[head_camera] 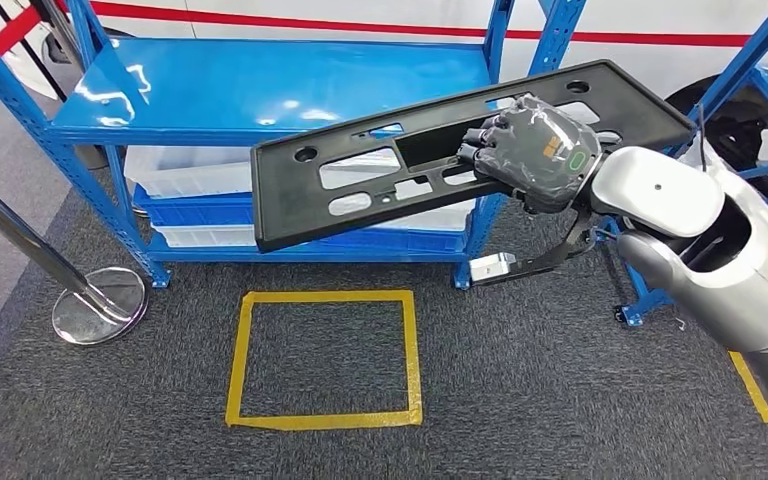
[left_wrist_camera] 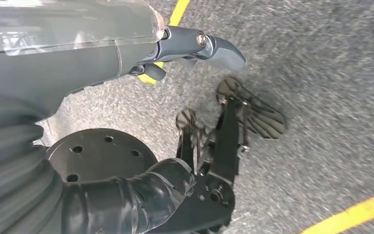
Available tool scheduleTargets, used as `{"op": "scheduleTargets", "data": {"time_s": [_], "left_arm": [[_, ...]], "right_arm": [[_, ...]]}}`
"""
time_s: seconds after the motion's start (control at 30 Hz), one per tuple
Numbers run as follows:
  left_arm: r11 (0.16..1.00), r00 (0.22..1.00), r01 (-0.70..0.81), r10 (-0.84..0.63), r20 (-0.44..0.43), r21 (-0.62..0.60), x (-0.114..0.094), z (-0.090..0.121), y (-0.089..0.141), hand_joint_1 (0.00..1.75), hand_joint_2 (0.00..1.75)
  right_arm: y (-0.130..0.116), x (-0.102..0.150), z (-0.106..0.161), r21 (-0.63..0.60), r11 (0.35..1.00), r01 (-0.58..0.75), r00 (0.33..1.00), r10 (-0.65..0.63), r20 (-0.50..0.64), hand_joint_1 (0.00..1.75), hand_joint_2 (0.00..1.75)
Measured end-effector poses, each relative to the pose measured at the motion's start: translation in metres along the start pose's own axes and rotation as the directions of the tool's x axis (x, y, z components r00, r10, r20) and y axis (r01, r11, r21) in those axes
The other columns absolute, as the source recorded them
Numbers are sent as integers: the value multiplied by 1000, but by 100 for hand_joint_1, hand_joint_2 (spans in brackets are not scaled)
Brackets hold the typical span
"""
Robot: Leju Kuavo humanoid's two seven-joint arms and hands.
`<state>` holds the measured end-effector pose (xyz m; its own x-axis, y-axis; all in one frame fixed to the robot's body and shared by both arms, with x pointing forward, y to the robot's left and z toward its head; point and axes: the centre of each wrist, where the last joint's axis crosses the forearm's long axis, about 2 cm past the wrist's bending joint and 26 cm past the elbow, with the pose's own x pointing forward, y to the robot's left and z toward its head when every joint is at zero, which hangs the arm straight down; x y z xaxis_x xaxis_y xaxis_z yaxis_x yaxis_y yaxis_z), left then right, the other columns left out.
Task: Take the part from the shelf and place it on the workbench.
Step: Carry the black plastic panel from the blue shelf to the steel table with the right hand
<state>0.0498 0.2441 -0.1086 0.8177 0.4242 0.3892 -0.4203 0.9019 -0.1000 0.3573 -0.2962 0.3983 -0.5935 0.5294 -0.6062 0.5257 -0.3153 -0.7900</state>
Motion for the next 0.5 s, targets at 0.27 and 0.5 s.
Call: {"op": "scheduleTargets", "data": {"time_s": [0.27,0.5], "left_arm": [[1000,1000,5,-5,0,0,-2,1,0,0,175],[1000,1000,4,-4,7,0,0,0,0,0,175]], "right_arm": [[-5,-4,-1,-16,1000,9,1000,-9,-8,175,175],[3,3,1,-27,999,34,999,-35,-15,175,175]]}}
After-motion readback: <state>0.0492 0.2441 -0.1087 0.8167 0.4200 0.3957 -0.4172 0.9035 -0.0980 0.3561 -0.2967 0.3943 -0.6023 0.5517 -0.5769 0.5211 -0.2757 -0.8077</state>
